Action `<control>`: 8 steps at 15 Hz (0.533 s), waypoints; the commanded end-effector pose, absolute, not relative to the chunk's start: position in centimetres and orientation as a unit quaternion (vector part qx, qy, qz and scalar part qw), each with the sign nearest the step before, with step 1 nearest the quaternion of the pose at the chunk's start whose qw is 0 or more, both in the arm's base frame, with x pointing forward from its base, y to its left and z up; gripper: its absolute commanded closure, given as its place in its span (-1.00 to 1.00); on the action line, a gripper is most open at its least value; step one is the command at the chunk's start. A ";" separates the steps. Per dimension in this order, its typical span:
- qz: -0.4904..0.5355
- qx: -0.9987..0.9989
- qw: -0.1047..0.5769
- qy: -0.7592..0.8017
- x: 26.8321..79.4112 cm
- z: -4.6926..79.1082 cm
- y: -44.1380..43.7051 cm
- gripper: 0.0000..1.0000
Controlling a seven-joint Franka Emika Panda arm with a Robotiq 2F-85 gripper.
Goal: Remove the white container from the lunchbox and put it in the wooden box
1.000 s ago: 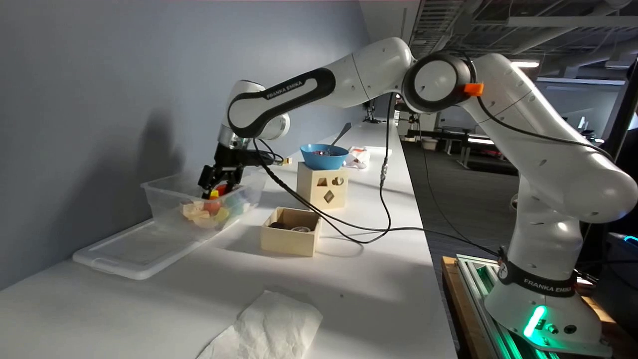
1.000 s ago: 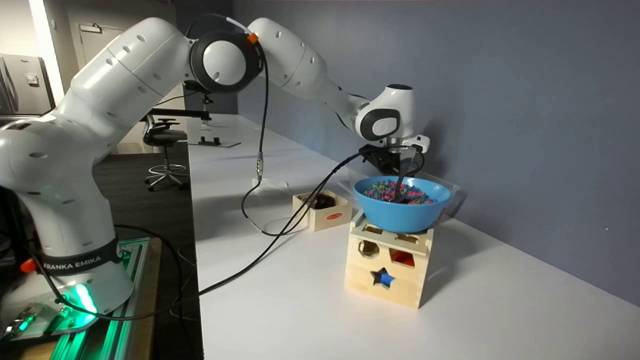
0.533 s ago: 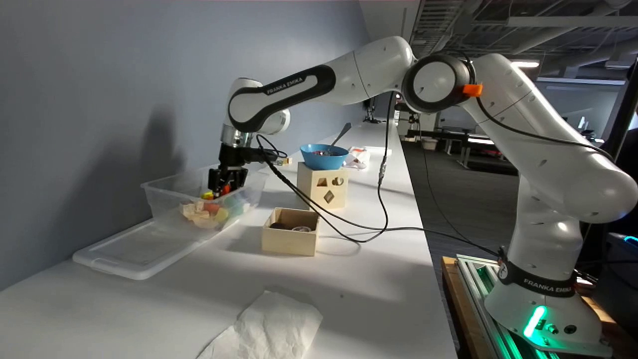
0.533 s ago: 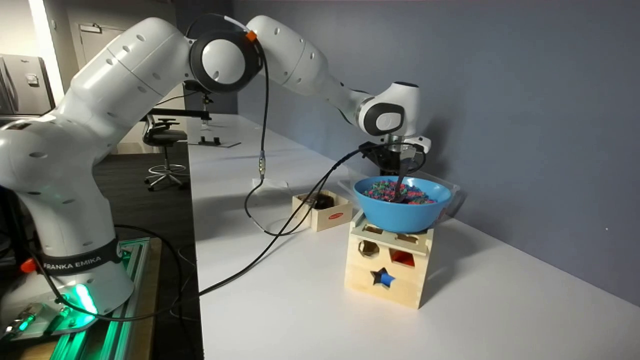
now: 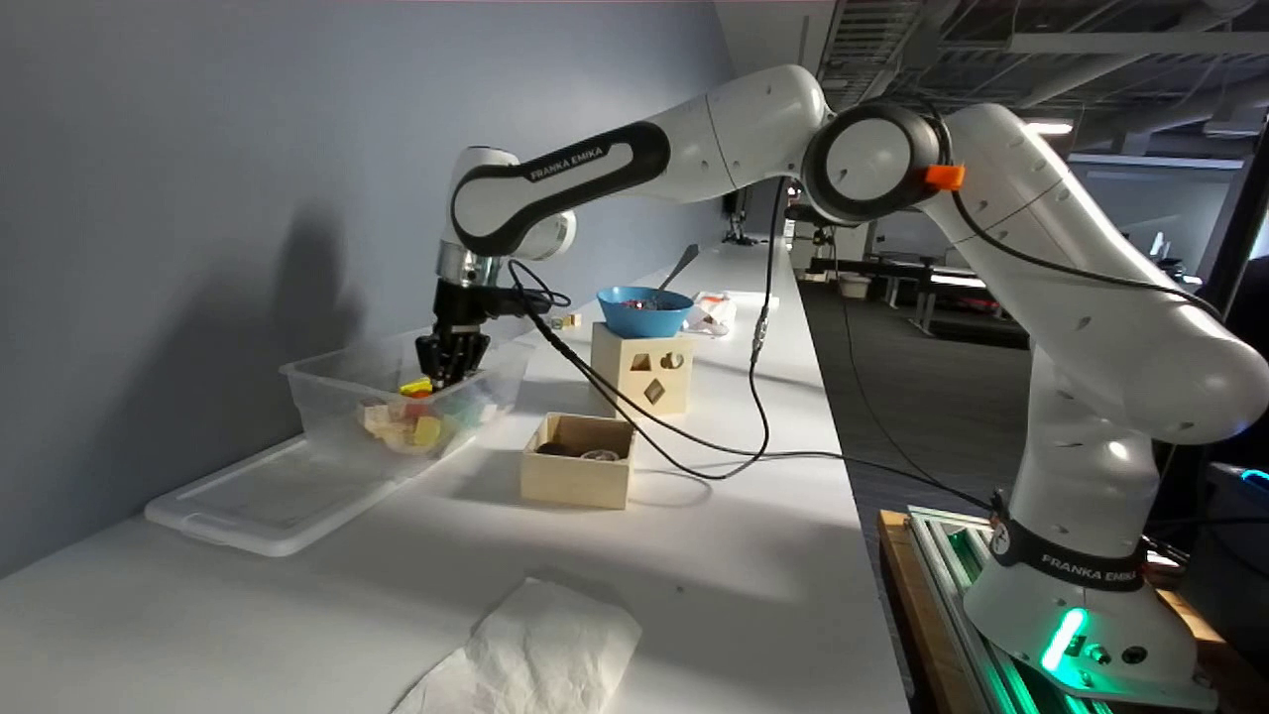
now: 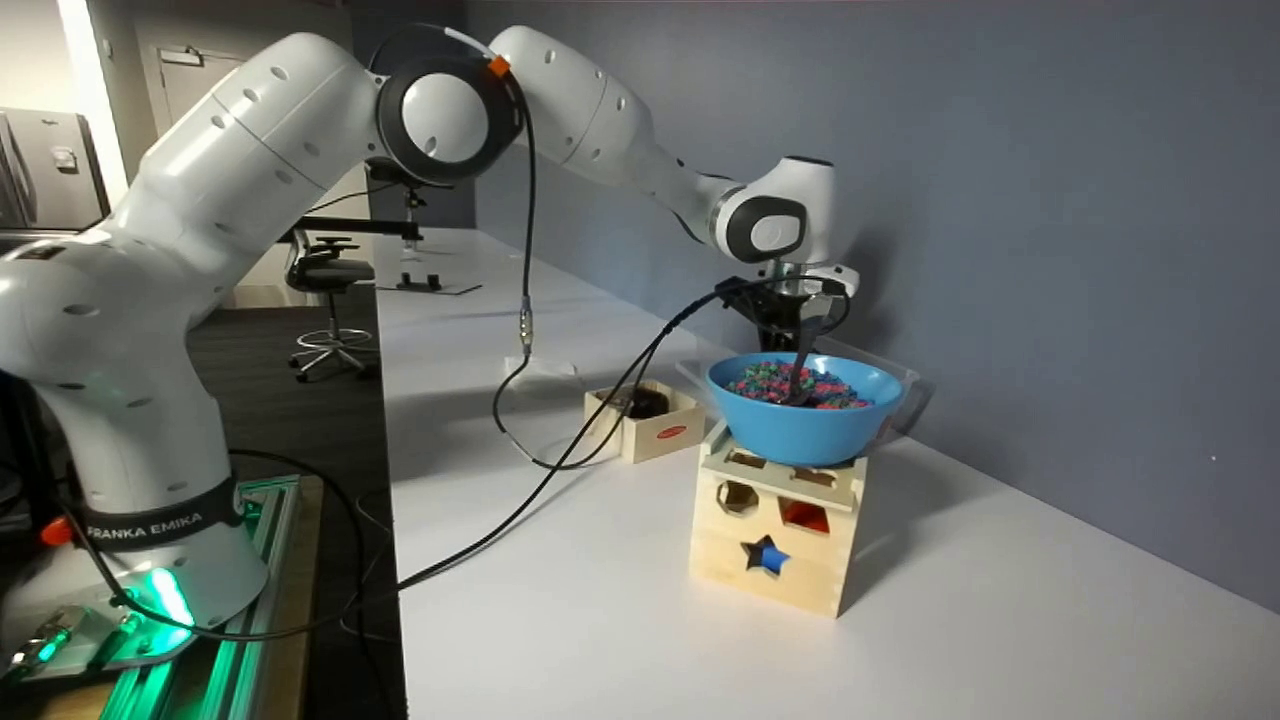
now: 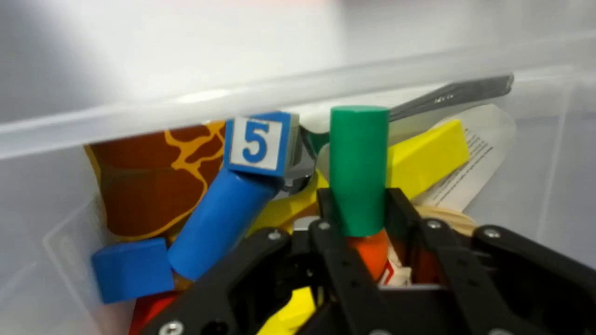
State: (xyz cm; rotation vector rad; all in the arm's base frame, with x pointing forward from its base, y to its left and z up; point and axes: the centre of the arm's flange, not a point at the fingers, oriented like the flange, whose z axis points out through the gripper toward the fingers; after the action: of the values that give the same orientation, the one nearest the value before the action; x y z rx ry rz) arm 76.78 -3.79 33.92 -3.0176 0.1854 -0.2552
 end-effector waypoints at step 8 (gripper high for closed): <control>-0.192 -0.980 0.047 -0.034 67.0 46.7 -1.4 0.85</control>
State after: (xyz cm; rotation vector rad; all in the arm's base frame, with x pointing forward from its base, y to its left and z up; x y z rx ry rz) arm 74.08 -2.27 44.70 -2.9992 0.0034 -0.5752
